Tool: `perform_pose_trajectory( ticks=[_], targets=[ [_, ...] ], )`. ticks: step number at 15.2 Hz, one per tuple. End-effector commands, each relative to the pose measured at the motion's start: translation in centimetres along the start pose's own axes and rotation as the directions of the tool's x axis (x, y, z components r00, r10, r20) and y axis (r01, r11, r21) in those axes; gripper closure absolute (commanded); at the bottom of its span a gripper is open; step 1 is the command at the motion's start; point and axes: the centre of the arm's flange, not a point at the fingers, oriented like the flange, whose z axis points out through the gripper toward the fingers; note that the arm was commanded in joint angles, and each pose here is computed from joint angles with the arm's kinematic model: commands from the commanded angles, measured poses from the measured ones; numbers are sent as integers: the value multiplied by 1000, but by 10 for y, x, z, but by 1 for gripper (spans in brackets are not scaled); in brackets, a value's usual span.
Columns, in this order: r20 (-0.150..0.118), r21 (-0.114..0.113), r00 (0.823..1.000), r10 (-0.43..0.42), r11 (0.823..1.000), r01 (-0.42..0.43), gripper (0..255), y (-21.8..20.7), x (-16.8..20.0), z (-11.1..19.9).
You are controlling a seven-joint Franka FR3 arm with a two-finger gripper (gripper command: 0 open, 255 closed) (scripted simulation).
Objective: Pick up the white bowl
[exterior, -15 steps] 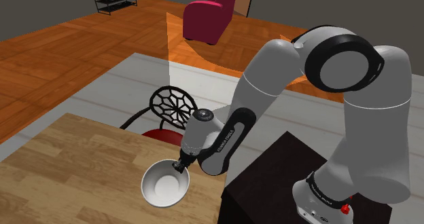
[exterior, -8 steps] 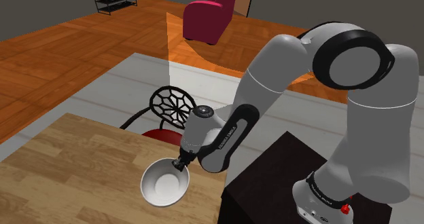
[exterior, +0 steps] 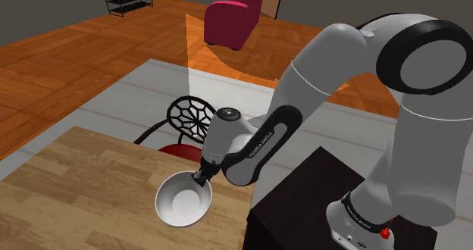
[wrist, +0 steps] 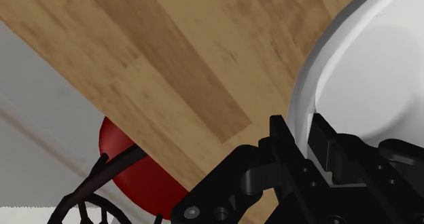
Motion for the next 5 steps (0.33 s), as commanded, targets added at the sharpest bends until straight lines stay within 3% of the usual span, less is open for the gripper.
perform_pose_trajectory(
  ticks=[1, 5],
  targets=[
    [-1, 0, 1000, 0, 1000, 0, 255, -2, 2, -11],
    [-1, 0, 1000, 0, 1000, 0, 255, -4, 3, -22]
  ],
)
